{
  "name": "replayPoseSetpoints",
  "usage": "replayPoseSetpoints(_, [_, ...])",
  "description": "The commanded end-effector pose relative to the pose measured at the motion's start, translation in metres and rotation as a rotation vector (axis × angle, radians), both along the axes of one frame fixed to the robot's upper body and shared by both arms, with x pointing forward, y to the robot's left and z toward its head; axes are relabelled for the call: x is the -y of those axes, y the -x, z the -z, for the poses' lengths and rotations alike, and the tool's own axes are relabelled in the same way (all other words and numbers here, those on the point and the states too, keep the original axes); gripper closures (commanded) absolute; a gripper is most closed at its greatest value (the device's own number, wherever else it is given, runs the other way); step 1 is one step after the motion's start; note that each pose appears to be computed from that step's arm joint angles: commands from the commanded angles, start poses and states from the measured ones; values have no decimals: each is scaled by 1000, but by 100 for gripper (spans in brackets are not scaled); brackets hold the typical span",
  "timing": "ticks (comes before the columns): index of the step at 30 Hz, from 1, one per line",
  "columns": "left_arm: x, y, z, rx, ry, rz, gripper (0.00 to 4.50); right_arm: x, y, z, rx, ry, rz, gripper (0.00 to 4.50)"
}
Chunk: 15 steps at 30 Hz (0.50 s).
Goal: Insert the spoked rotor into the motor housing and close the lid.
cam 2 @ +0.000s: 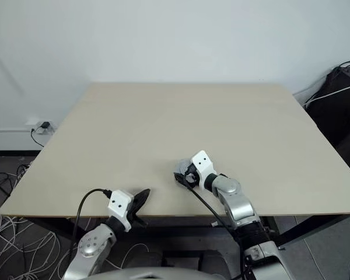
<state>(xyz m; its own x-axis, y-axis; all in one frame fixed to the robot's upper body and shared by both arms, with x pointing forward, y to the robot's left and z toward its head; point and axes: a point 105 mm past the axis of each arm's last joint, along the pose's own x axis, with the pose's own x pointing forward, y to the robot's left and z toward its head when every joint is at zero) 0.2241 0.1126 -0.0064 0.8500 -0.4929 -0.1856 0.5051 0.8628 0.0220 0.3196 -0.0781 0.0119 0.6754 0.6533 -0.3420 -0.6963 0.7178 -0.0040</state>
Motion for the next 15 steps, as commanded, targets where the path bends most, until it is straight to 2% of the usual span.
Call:
replayPoseSetpoints(1, [1,-5,-15,54,20,-8,450,3,-10,-13,45,-7,7,5])
replayPoseSetpoints(8, [1,-5,-15,53,23,-10,450,10,-10,-6,11,14,21,5])
replayPoseSetpoints(11, [1,-5,-15,52,23,-9,450,11,-10,-6,5,16,23,64])
replayPoseSetpoints(13, [1,-5,-15,51,23,-7,450,11,-9,-6,4,15,20,126])
replayPoseSetpoints(15, [2,-5,-15,50,24,-5,450,12,-9,-8,5,15,19,130])
